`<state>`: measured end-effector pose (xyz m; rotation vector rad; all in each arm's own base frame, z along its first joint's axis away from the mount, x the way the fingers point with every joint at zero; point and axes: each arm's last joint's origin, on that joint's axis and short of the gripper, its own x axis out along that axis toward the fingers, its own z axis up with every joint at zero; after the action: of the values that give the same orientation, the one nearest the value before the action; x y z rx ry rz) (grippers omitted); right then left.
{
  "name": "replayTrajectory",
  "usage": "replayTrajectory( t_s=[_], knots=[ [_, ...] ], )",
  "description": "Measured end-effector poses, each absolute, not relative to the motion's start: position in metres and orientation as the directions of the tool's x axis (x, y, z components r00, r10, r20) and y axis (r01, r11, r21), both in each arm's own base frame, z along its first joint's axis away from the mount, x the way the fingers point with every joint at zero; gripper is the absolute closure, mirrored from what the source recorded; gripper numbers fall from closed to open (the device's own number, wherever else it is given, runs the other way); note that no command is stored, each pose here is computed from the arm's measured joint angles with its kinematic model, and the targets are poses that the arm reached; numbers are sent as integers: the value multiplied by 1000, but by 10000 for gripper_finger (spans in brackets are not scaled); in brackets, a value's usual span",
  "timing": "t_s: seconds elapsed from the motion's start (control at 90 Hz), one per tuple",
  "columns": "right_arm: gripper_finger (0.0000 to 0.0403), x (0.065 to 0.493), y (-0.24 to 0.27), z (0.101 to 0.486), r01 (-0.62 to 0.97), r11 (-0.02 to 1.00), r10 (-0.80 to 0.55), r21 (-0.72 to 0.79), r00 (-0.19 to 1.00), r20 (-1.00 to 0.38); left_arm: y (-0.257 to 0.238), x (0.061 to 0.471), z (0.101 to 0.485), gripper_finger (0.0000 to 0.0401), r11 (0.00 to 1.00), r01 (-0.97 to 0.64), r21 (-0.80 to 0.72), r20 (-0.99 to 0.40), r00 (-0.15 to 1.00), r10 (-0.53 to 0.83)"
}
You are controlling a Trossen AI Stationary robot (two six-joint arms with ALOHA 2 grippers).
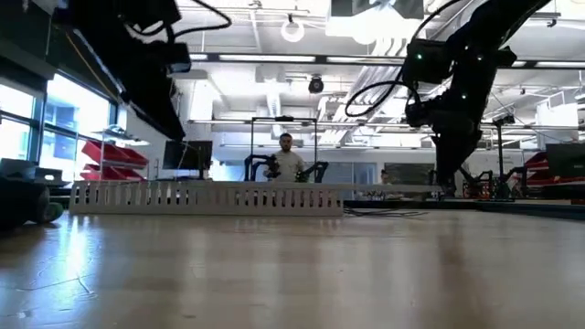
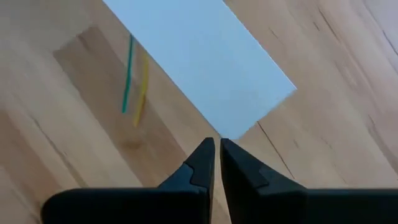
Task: Ziptie cables
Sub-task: Close the white cable duct
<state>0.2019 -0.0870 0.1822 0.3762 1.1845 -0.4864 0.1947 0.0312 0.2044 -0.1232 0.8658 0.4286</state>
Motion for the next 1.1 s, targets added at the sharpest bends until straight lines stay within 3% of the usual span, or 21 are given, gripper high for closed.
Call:
replayTrajectory(
  t_s=[0.256, 0.522, 0.867, 1.1],
  knots=[
    [392, 203, -86, 182, 452, 890, -101, 63, 331, -938, 30, 191, 170, 100, 893, -450, 11, -756, 581, 302],
    [392, 200, -95, 189, 459, 887, -139, 54, 377, -916, 30, 194, 162, 100, 899, -437, 13, -753, 587, 296],
    [392, 192, -97, 200, 494, 867, -166, 65, 409, -897, 29, 203, 167, 100, 914, -399, 74, -754, 578, 313],
    [392, 192, -97, 200, 494, 867, -166, 65, 409, -898, 30, 206, 174, 100, 920, -328, 217, -736, 564, 374]
  ],
)
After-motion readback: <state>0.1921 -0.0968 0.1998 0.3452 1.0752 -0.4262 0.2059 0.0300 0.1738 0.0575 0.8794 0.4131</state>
